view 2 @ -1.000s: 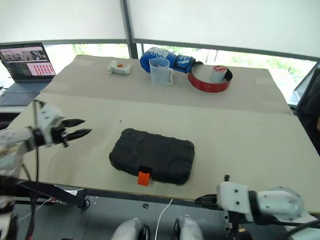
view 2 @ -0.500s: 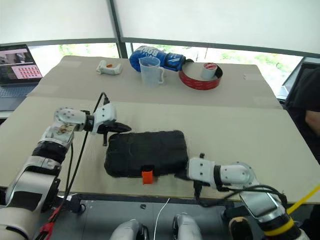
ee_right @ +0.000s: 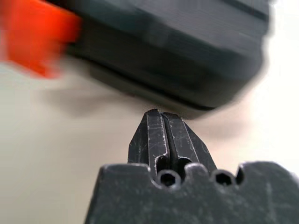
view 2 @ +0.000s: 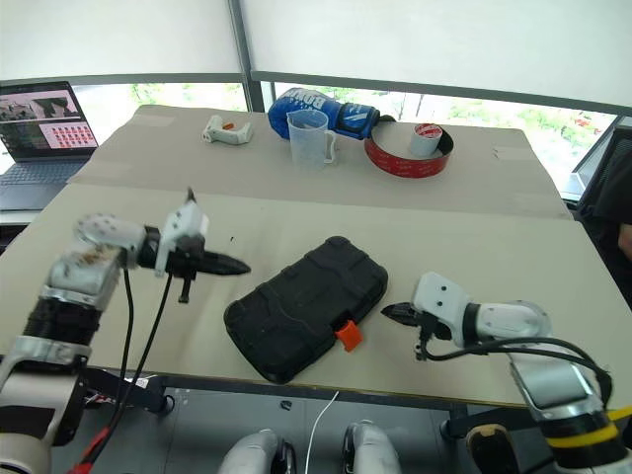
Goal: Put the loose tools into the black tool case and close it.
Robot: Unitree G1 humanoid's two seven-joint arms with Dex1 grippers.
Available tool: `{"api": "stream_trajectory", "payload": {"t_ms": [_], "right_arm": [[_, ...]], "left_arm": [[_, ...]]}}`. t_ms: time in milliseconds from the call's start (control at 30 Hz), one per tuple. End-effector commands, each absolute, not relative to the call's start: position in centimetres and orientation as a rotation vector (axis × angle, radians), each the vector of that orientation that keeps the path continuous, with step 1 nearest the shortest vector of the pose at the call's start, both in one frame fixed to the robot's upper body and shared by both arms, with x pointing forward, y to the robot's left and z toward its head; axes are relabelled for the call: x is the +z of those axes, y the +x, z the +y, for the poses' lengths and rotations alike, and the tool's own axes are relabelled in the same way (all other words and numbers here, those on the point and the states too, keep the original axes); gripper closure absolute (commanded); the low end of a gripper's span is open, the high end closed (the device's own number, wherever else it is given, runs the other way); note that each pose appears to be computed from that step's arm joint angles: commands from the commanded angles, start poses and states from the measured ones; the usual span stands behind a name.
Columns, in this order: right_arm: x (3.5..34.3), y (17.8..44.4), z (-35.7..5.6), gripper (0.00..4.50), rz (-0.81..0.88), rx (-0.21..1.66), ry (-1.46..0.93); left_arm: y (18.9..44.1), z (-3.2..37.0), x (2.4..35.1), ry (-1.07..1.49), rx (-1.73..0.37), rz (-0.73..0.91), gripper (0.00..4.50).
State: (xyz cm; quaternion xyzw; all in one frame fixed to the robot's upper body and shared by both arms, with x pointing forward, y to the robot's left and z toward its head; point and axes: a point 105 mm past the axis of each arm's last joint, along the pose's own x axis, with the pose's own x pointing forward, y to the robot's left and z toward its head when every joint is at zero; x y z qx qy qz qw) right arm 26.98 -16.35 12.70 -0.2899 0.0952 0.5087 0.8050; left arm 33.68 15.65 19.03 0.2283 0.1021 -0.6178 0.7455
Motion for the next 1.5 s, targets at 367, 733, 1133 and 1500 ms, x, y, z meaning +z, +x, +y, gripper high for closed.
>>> {"api": "stream_trajectory", "payload": {"t_ms": [367, 733, 1133, 1500], "right_arm": [[13.1, 24.3, -11.6, 4.5, 0.151, 1.292, -0.59], [10.7, 26.4, -11.2, 4.5, 0.165, 1.215, -0.604], [13.2, 25.5, -9.9, 4.5, 0.091, 1.229, -0.473], [14.2, 25.7, -9.6, 4.5, 0.089, 1.222, -0.429]], "left_arm": [[32.3, 9.5, 12.8, 0.795, -1.599, 0.258, 4.43], [32.7, 8.7, 13.9, 0.764, -1.594, 0.209, 4.43], [32.7, 8.6, 12.3, 0.924, -1.603, 0.188, 4.43], [32.8, 7.4, 11.7, 0.924, -1.62, 0.153, 4.43]]}}
